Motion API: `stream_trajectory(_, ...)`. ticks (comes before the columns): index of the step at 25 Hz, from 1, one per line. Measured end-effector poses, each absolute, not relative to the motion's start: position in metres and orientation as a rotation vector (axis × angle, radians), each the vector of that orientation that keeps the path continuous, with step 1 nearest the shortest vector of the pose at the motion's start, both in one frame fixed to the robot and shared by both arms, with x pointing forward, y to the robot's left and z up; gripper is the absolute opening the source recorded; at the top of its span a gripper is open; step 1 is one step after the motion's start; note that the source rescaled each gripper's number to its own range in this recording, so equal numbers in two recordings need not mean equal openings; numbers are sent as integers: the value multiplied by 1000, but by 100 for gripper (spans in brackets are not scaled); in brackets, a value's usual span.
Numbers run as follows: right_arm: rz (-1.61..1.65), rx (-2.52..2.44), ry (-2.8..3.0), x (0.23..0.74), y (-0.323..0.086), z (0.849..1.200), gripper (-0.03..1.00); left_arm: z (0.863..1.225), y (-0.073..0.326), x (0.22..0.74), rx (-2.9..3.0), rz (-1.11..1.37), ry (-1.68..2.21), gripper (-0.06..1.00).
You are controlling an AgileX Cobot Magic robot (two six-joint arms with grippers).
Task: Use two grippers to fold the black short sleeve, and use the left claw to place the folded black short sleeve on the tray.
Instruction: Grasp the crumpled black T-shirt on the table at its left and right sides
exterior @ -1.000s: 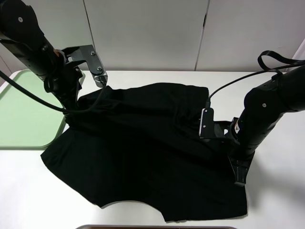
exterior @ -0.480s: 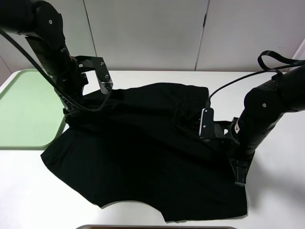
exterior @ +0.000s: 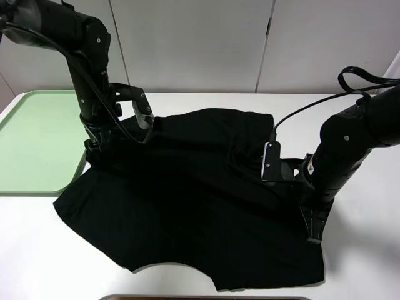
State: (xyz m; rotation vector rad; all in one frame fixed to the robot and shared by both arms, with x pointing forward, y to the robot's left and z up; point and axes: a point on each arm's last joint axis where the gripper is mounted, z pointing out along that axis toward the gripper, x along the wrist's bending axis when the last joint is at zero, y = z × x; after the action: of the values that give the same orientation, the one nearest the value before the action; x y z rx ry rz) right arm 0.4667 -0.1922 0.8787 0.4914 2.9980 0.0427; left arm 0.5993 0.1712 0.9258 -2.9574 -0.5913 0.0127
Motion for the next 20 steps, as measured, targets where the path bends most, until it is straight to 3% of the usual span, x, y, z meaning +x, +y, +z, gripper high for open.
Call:
stream_trajectory(11,46,500,2996,467,-192,879,0,911,171,599,-2915,75,-645,75)
stream_trajectory(13,47,514,2994,467,-192,879,0,911,171,599,-2914,74,-649,62)
stream_trajectory(17,48,528,2992,467,-192,879,0,911,171,599,-2913,75,-648,28)
stream_trajectory(20,48,533,2991,467,-192,879,0,911,171,599,-2914,77,-650,10)
